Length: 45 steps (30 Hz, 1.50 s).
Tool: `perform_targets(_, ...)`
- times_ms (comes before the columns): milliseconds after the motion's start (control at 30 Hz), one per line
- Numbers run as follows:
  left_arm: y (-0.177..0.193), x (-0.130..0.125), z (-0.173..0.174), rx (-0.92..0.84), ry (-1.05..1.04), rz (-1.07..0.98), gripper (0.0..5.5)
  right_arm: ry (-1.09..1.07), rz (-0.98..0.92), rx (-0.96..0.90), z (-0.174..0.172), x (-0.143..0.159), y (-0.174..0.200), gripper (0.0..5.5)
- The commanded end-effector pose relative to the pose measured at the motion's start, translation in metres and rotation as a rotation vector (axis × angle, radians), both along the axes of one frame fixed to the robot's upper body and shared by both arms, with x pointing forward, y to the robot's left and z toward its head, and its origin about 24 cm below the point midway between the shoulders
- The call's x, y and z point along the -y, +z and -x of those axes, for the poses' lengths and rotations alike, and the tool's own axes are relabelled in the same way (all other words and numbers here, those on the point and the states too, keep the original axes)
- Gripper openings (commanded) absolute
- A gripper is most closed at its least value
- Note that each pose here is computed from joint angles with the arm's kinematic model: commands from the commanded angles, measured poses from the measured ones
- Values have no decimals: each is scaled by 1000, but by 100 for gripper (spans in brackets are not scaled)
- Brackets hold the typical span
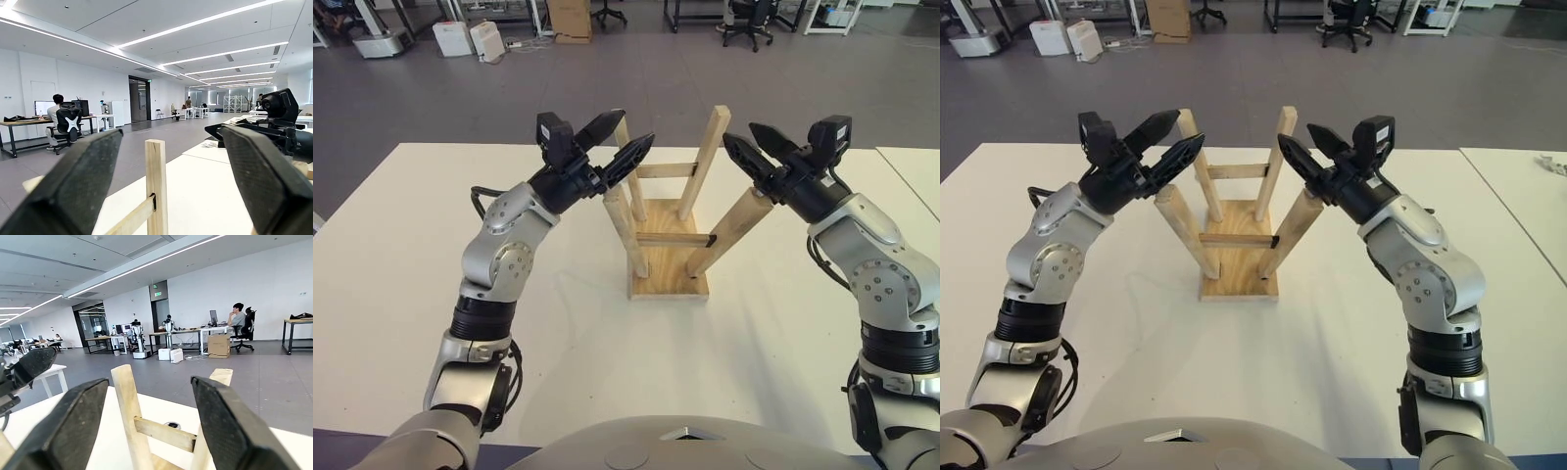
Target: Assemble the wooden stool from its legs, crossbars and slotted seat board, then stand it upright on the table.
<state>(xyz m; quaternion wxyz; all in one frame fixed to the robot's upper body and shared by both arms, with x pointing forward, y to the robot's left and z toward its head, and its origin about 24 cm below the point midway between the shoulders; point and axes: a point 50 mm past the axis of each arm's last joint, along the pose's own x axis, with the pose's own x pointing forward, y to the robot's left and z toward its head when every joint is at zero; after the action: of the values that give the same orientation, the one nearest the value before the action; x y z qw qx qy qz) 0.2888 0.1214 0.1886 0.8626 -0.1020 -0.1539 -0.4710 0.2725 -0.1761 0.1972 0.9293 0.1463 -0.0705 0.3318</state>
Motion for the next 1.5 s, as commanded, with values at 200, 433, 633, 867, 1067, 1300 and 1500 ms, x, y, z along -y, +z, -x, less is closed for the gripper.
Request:
perform_targets(200, 24, -100, 5, -81, 214, 136, 370, 174, 287, -250, -11, 16, -84, 315)
perform_targets(433, -113, -169, 75, -490, 466, -543, 370, 444, 369, -396, 78, -19, -131, 315)
perform_targets(633, -121, -147, 118, -533, 104, -951, 370, 264, 561, -550, 79, 57, -158, 315)
perform_targets(867, -145, -97, 96, -429, -27, -1022, 370, 154, 653, -425, -10, 37, -182, 315)
perform_targets(1067, -157, -94, 40, -451, 390, -761, 370, 184, 592, -427, 33, 34, -194, 315)
perform_targets(1300, -172, -128, 77, -513, 715, -762, 370, -123, 699, -415, 61, 41, -189, 315)
perform_targets(1500, -174, -73, 110, -551, 490, -794, 370, -77, 627, -429, 72, 14, -181, 315)
